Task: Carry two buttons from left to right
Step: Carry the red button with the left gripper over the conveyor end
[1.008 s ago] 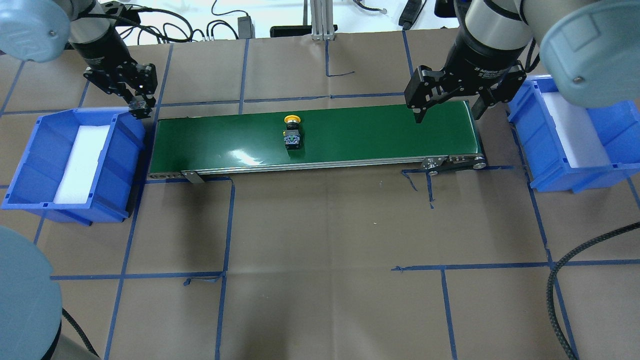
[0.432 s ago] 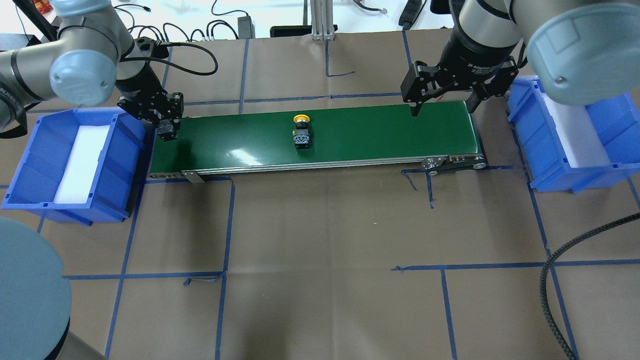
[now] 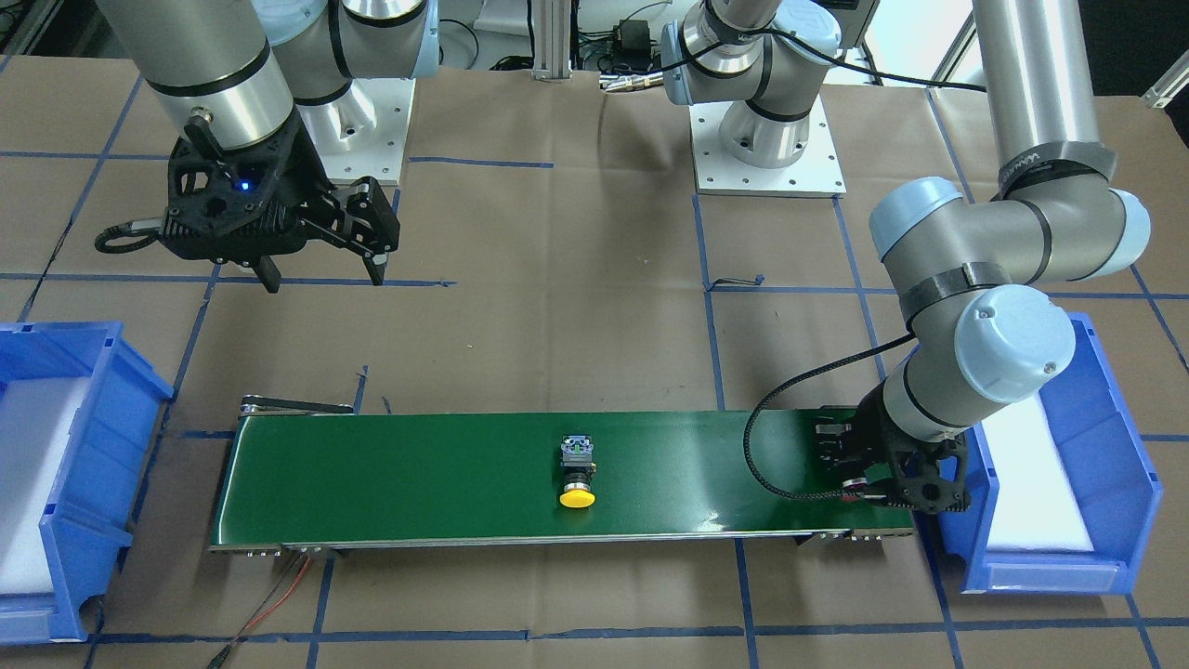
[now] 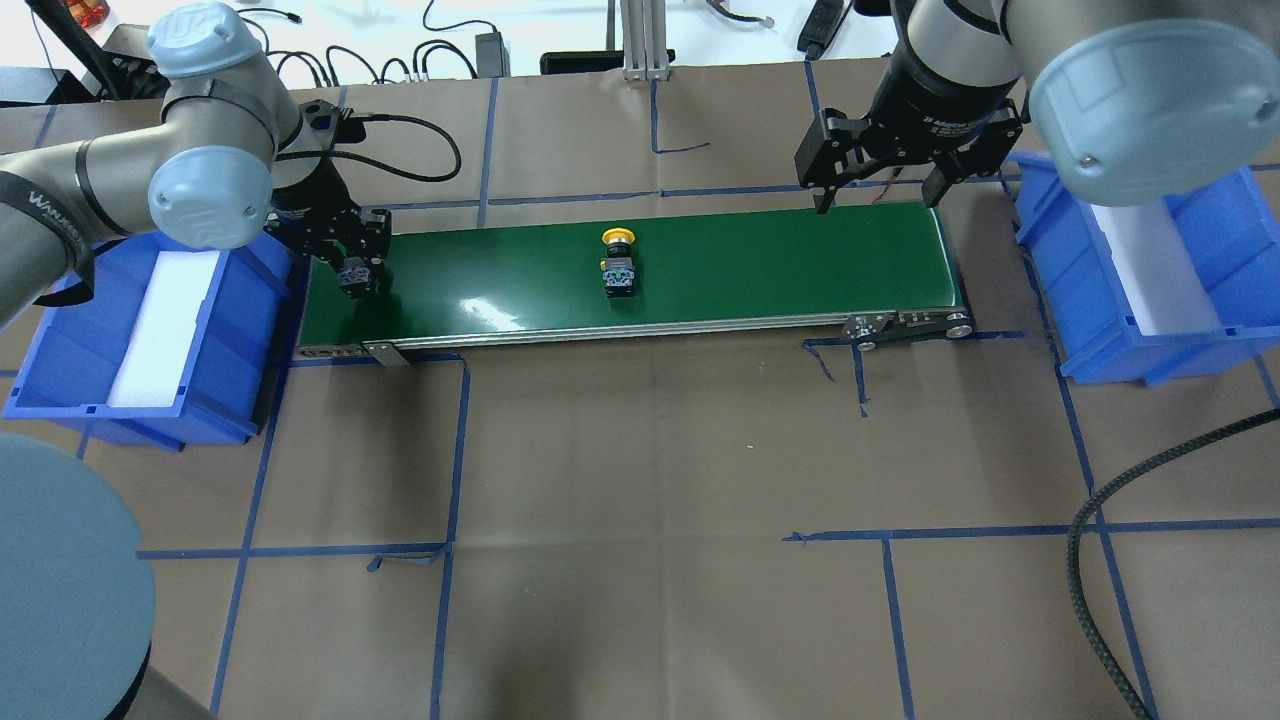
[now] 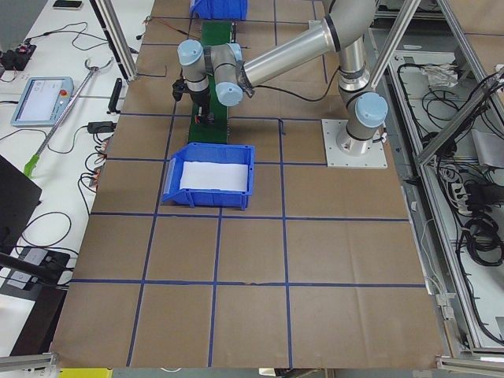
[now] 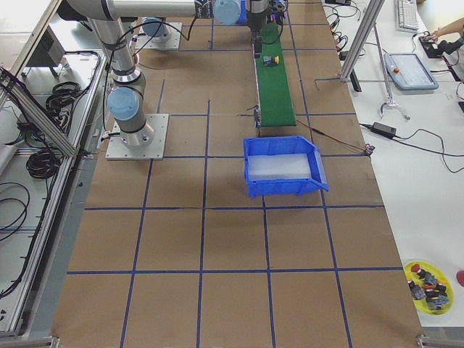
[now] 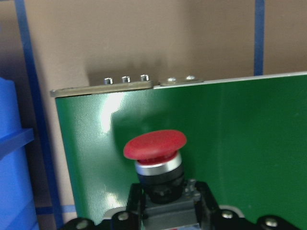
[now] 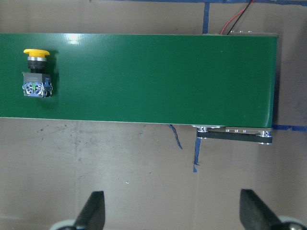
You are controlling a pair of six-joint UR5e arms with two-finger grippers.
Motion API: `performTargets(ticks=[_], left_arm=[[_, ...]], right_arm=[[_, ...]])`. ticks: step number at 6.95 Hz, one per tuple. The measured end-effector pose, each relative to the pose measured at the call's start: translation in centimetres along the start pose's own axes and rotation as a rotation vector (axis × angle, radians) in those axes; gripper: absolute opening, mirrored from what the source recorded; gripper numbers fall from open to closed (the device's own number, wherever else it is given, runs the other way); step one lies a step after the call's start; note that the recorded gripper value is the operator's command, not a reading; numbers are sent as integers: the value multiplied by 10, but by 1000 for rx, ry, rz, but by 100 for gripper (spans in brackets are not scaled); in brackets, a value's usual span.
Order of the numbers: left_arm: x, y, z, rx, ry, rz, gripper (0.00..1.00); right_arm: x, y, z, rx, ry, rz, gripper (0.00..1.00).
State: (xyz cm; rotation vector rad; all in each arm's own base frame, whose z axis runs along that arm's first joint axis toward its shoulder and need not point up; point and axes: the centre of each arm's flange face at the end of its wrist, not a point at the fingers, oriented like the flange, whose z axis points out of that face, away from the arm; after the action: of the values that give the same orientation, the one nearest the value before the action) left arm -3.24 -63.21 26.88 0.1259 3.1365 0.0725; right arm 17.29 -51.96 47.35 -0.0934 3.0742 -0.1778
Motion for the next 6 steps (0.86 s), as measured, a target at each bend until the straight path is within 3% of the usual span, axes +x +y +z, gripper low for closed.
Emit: performTargets(ticks=[1,2,4,5,6], left_arm=[[3,0,2,2,-2,3,11],[3,0,3,6,-3,6,20],[4,0,2,13,-5,13,64],[4,0,1,15,-5,16,99],[3,0,-1,18,-6,18,100]], right_arm=[[1,-9,9,15,4,-2,100],[2,-17,21,12,8,-3,100],[4,-30,46,-5,16,-3,100],[4,-35,55,-2,18,0,100],[5,-38,60,-2,18,9,100]])
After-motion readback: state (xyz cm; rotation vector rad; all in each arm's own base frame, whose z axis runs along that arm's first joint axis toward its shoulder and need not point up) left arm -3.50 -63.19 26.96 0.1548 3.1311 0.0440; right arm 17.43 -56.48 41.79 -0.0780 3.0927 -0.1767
